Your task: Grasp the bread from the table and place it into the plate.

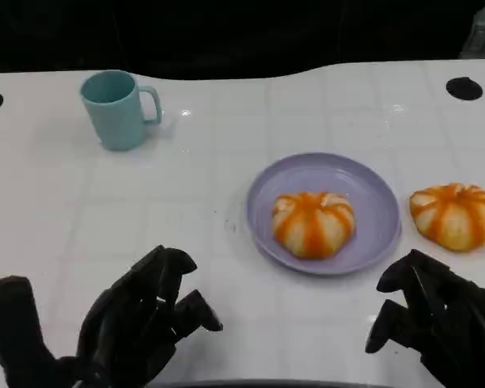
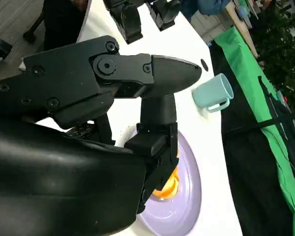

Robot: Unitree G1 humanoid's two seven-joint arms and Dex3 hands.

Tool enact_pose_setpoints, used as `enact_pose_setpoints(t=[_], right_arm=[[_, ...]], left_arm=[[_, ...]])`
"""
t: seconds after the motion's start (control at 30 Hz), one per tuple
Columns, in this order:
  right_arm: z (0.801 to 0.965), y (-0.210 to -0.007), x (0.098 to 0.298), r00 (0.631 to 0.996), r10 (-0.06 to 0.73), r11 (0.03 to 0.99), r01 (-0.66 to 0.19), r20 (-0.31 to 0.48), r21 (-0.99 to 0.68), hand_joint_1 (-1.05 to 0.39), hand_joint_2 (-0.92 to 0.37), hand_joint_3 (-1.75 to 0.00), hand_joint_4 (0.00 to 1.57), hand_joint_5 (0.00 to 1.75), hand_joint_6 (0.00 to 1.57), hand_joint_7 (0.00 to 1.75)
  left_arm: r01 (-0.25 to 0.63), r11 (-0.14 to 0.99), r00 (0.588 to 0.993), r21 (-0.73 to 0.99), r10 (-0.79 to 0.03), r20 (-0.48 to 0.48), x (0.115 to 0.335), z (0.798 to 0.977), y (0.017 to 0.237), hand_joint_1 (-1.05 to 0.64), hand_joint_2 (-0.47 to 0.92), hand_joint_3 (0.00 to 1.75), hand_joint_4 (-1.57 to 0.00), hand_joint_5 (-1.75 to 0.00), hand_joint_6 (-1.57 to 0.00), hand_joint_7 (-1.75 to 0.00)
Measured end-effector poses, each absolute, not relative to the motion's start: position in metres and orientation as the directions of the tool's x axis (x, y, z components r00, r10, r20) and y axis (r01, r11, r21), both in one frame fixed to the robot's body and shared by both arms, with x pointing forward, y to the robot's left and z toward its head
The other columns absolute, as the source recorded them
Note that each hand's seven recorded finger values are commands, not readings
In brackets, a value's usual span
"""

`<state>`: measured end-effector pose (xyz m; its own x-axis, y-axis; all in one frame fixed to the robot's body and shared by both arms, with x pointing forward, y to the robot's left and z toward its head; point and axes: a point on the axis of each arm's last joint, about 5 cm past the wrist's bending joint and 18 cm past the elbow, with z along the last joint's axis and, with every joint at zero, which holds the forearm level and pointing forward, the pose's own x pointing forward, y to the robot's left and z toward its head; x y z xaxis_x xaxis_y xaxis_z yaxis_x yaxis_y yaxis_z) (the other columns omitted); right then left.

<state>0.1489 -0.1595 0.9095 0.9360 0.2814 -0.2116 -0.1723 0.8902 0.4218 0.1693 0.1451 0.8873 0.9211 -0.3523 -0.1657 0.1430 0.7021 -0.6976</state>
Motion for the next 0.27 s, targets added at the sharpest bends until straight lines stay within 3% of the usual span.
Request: enact_pose_setpoints(t=[0.27], right_arm=[[0.9088, -0.1597, 0.1489, 0.936, 0.281, 0.891, -0.171, -0.214, 0.421, -0.42, -0.92, -0.44, 0.63, 1.75, 0.51, 1.57]], left_arm=[[0.159, 0.702, 0.922, -0.694, -0.357, -0.151, 0.1724, 0.8874, 0.1445, -0.58, 0.92, 0.48, -0.79, -1.75, -0.54, -1.69]])
